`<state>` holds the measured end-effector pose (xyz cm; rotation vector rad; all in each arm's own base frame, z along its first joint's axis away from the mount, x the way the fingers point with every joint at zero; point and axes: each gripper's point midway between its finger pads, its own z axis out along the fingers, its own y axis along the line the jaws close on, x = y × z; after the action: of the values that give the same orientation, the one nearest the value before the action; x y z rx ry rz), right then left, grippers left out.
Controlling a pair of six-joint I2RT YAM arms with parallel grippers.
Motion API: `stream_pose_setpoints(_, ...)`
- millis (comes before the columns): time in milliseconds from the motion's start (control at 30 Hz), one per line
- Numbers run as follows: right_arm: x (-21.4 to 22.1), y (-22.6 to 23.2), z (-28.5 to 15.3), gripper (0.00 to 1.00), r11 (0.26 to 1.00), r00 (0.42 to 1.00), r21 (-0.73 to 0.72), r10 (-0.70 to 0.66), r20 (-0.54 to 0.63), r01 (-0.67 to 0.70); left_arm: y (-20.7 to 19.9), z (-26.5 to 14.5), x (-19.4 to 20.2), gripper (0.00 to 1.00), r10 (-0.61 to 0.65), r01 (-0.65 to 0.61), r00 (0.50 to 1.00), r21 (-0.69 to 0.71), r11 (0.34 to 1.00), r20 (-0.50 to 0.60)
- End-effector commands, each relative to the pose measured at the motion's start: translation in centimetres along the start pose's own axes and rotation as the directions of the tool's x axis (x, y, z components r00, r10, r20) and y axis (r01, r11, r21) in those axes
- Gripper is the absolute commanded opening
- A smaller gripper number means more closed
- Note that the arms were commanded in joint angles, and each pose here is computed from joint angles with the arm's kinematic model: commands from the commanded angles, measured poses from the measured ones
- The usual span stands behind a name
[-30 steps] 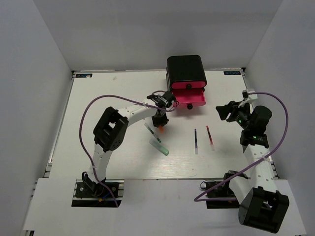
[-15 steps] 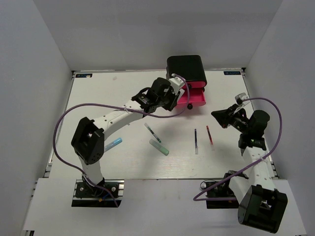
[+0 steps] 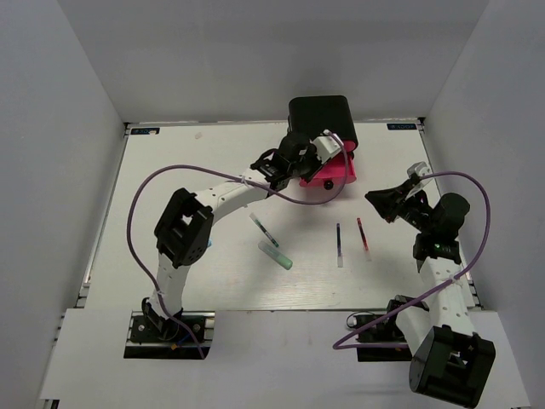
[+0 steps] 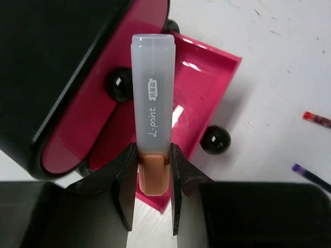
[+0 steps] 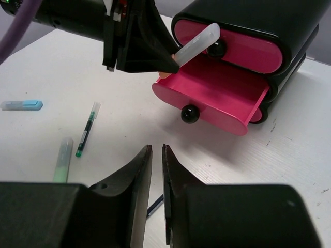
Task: Sort the stationery into containers
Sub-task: Place the stationery into the container
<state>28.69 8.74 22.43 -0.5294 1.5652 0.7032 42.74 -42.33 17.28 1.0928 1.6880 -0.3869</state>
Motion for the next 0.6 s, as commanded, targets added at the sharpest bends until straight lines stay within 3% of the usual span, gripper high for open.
stream_pose_setpoints(0,-0.7,0.2,-0.1,0.20,0.998,0.998,-0.012,-0.057,0.029,0.057,2.0,0.1,-4.5,0.10,0.067,-0.059,0.992,-0.073,0.996,0.110)
stream_pose_setpoints(133,-0.6,0.0,-0.2,0.31,0.999,0.998,-0.006,-0.049,0.029,0.050,2.1,0.8,-3.3,0.16,0.073,-0.066,0.994,-0.086,0.994,0.082)
stream_pose_setpoints(167,-0.6,0.0,-0.3,0.32,0.999,0.998,-0.004,-0.052,0.030,0.052,2.3,1.0,-3.3,0.26,0.073,-0.065,0.994,-0.094,0.993,0.079)
stream_pose_setpoints(267,-0.5,0.0,-0.3,0.37,0.998,0.998,-0.012,-0.055,0.030,0.055,2.3,1.0,-3.3,0.31,0.073,-0.065,0.994,-0.094,0.993,0.079)
stream_pose_setpoints(567,0.0,0.5,-0.2,0.41,0.998,0.999,-0.047,-0.043,0.021,0.044,2.3,-1.1,-6.3,0.55,0.084,-0.069,0.985,-0.102,0.992,0.150)
